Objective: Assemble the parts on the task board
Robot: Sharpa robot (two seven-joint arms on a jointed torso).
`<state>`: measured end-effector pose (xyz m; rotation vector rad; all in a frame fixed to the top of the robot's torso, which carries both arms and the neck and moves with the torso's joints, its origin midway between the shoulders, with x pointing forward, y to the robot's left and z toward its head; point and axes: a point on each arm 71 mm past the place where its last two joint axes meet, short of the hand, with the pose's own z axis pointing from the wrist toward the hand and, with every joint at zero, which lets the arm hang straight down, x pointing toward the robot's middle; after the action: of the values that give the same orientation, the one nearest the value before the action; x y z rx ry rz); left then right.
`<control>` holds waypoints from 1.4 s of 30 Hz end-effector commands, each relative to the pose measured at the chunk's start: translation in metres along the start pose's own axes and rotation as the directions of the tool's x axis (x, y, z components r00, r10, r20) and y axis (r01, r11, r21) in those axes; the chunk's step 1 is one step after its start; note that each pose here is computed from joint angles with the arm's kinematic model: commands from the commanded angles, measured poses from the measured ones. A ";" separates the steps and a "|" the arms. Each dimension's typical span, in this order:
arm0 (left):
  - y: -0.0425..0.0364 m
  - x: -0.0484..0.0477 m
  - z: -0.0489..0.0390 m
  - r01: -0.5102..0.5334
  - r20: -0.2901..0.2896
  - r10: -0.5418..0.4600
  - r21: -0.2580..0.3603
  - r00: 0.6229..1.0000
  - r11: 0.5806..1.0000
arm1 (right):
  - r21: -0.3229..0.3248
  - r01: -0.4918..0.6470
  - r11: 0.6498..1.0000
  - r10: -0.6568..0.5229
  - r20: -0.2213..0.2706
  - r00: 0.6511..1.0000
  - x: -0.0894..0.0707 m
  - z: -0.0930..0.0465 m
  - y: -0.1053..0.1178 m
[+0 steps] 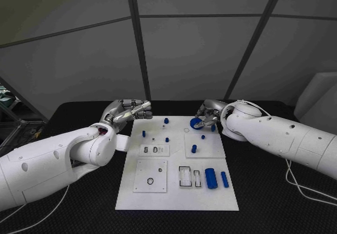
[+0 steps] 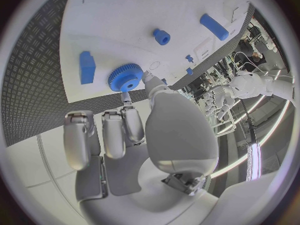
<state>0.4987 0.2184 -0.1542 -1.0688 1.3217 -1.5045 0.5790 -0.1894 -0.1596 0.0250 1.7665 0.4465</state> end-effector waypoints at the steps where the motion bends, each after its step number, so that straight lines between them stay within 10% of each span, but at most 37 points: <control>1: -0.0013 0.0016 0.0005 0.003 -0.013 -0.003 0.006 1.000 1.000 | 0.009 0.041 0.999 -0.040 -0.023 0.999 0.000 0.000 -0.001; 22: -0.0008 -0.0005 0.0012 0.000 -0.007 0.000 0.005 1.000 1.000 | -0.003 0.071 0.997 -0.071 -0.007 0.997 -0.001 0.001 -0.001; 42: -0.0005 -0.0009 0.0016 0.000 -0.005 0.000 0.004 1.000 1.000 | -0.157 0.127 0.979 -0.092 0.217 0.972 -0.008 -0.013 0.052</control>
<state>0.5005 0.2200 -0.1551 -1.0725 1.3211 -1.4974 0.5608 -0.1558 -0.1425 -0.0976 1.6055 0.5020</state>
